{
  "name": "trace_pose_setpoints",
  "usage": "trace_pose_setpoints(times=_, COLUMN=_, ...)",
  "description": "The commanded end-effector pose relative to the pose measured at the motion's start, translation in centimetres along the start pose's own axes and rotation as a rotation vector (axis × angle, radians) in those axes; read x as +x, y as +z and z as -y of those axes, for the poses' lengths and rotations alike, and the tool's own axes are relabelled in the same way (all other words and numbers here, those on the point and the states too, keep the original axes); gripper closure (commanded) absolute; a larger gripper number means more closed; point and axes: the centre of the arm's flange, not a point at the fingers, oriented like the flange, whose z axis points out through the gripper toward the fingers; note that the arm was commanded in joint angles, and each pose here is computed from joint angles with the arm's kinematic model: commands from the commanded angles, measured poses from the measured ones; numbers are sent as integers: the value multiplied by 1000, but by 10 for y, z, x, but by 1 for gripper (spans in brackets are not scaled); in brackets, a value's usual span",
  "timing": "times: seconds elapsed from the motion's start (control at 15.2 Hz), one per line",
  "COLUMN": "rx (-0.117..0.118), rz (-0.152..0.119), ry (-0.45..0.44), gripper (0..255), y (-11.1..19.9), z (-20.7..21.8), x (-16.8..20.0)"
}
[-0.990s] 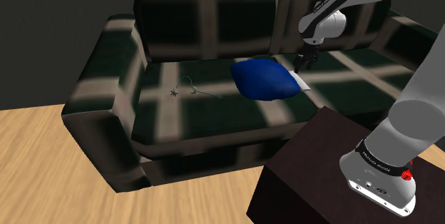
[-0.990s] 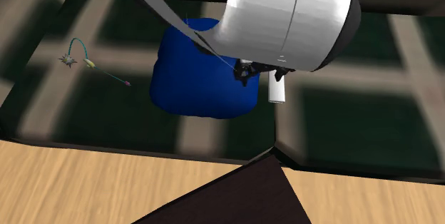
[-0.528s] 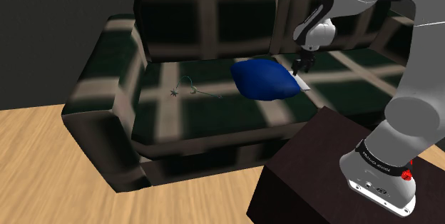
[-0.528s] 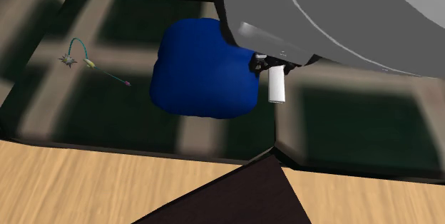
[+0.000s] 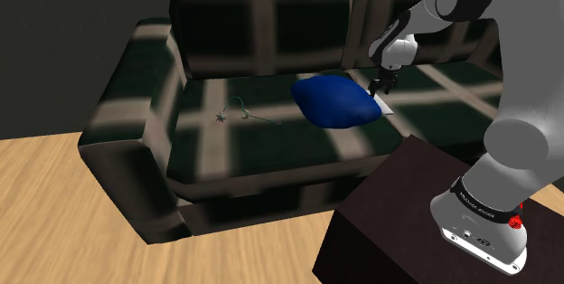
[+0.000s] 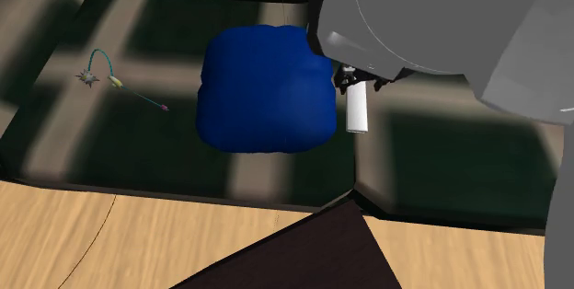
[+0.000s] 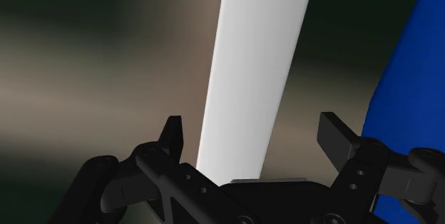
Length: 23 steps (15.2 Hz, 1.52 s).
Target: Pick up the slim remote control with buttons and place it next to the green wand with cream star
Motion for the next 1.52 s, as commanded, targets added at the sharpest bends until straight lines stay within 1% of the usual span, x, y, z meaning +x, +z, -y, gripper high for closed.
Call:
trace_pose_setpoints(times=0.0, rx=0, rz=-1, ry=1, gripper=0, y=12, z=-3, x=1)
trace_pose_setpoints(times=0.26, rx=0, rz=-1, ry=1, gripper=0, y=36, z=-3, x=2)
trace_pose_setpoints(times=0.79, rx=0, rz=-1, ry=1, gripper=0, y=36, z=-3, x=2)
trace_pose_setpoints(times=0.86, rx=0, rz=-1, ry=1, gripper=255, y=36, z=-2, x=1)
trace_pose_setpoints(times=1.45, rx=0, rz=-1, ry=1, gripper=255, y=36, z=-3, x=2)
